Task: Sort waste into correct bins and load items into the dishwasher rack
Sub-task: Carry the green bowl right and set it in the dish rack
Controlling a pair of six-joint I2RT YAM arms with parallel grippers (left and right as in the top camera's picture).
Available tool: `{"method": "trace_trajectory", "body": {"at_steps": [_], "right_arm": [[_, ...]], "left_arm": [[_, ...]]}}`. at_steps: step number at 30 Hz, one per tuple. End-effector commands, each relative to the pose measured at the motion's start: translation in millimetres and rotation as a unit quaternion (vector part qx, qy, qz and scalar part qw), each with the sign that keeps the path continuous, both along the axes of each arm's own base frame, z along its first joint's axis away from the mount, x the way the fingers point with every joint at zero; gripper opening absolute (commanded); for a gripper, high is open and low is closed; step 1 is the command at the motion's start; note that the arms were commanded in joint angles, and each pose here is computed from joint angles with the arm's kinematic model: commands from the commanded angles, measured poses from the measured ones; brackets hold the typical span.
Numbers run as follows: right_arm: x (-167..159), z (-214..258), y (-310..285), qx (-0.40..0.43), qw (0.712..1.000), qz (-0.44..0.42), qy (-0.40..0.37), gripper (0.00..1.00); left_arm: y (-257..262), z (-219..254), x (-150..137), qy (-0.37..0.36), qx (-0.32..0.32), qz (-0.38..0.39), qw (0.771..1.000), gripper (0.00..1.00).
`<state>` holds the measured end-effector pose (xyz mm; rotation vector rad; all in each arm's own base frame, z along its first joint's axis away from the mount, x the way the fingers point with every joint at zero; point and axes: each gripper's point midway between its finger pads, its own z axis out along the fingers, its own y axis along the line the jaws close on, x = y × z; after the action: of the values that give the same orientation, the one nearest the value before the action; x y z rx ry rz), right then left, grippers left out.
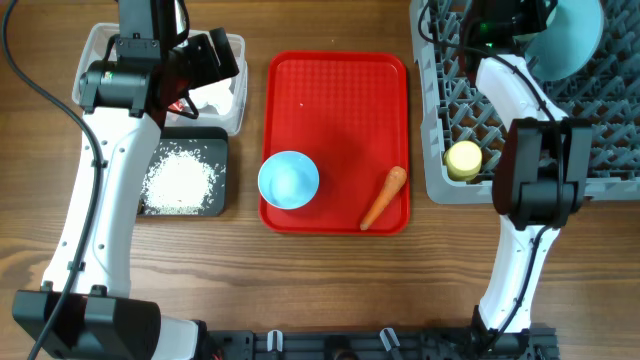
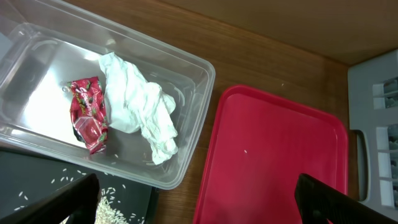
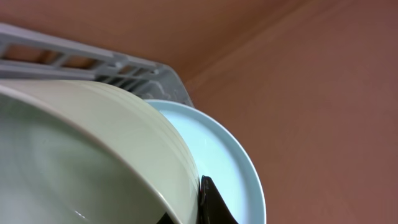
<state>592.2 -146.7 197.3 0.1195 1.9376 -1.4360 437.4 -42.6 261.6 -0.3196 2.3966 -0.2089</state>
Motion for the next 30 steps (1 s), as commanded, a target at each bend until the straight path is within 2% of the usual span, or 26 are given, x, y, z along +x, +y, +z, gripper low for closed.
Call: {"method": "trace_trajectory", "body": {"at_steps": [1, 8, 16, 25, 27, 29, 30], "right_arm": [[-4.6, -9.1, -17.5, -0.002, 1.0, -0.024, 0.0, 0.04], [-3.8, -12.6, -21.8, 0.001, 1.0, -0.02, 0.007, 0.04], [-5.4, -37.2, -13.0, 0.02, 0.998, -0.002, 0.059, 0.04], [-0.4, -42.4, 17.6, 0.025, 0.997, 0.022, 0.067, 0.06], [0.4, -43.5, 23.9, 0.024, 0.997, 0.027, 0.071, 0.1], [0.3, -46.0, 29.5, 0.024, 0.996, 0.031, 0.079, 0.26], [0.1, -47.1, 31.5, 0.024, 0.996, 0.033, 0.083, 0.38]], "left_arm": [[0.8, -0.1, 1.0, -0.001, 0.001, 0.006, 1.0, 1.0], [1.4, -0.1, 1.0, -0.001, 0.001, 0.006, 1.0, 1.0], [0.8, -0.1, 1.0, -0.001, 0.001, 0.006, 1.0, 1.0], [0.8, -0.1, 1.0, -0.001, 0.001, 0.006, 1.0, 1.0], [0.8, -0.1, 1.0, -0.001, 0.001, 0.006, 1.0, 1.0], [0.8, -0.1, 1.0, -0.001, 0.001, 0.006, 1.0, 1.0], [0.8, -0.1, 1.0, -0.001, 0.001, 0.006, 1.0, 1.0]]}}
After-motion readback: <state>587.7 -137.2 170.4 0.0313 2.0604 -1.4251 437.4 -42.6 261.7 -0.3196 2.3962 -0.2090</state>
